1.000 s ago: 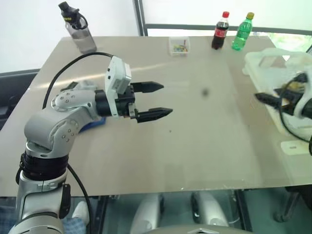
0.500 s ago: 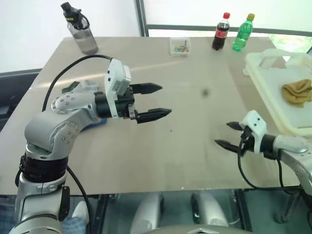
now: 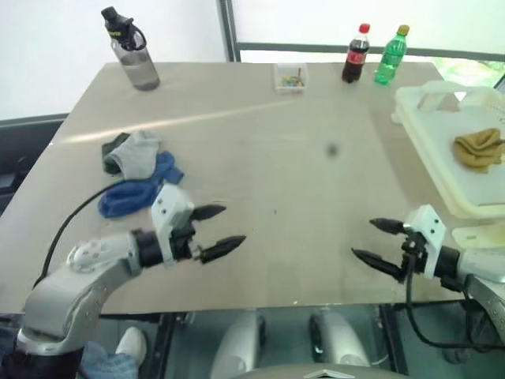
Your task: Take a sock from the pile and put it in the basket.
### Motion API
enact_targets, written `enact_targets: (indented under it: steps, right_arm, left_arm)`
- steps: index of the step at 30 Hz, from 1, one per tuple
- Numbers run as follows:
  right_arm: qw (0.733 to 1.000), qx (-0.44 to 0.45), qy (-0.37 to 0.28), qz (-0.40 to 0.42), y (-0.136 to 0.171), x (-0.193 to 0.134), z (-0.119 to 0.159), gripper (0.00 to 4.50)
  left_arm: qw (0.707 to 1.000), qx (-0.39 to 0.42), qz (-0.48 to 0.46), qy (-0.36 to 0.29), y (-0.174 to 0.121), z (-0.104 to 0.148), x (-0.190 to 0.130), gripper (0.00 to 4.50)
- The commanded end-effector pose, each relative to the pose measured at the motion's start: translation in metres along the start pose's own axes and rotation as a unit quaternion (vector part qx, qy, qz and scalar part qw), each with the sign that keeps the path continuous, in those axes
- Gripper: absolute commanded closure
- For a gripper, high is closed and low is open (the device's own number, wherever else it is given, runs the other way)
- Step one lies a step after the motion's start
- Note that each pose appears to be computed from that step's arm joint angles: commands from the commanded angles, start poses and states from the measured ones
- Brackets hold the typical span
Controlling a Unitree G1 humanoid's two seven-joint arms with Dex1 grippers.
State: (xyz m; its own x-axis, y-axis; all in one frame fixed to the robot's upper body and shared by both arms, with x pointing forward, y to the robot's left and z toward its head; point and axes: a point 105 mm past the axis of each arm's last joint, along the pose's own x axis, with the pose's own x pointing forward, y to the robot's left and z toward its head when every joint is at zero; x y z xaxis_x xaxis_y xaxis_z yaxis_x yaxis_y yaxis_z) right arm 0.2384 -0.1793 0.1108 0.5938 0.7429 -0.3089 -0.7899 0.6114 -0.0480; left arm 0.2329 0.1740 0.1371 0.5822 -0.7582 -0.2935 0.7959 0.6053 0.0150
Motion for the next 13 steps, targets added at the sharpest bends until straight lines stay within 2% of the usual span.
enact_targets:
  steps: [1,7,13]
  right_arm:
    - [0.999,-0.024,-0.022,0.004,-0.002,-0.013,0.017,0.04]
    - [0.999,-0.04,-0.004,0.008,-0.012,-0.031,0.015,0.04]
    - [0.999,-0.048,0.0,0.017,-0.018,-0.036,0.016,0.04]
  left_arm:
    - [0.998,0.051,0.024,-0.02,-0.001,0.014,-0.02,0.0]
    - [0.995,0.039,0.092,0.007,0.007,-0.003,-0.052,0.0]
    - [0.993,0.043,0.112,0.011,0.013,-0.002,-0.065,0.0]
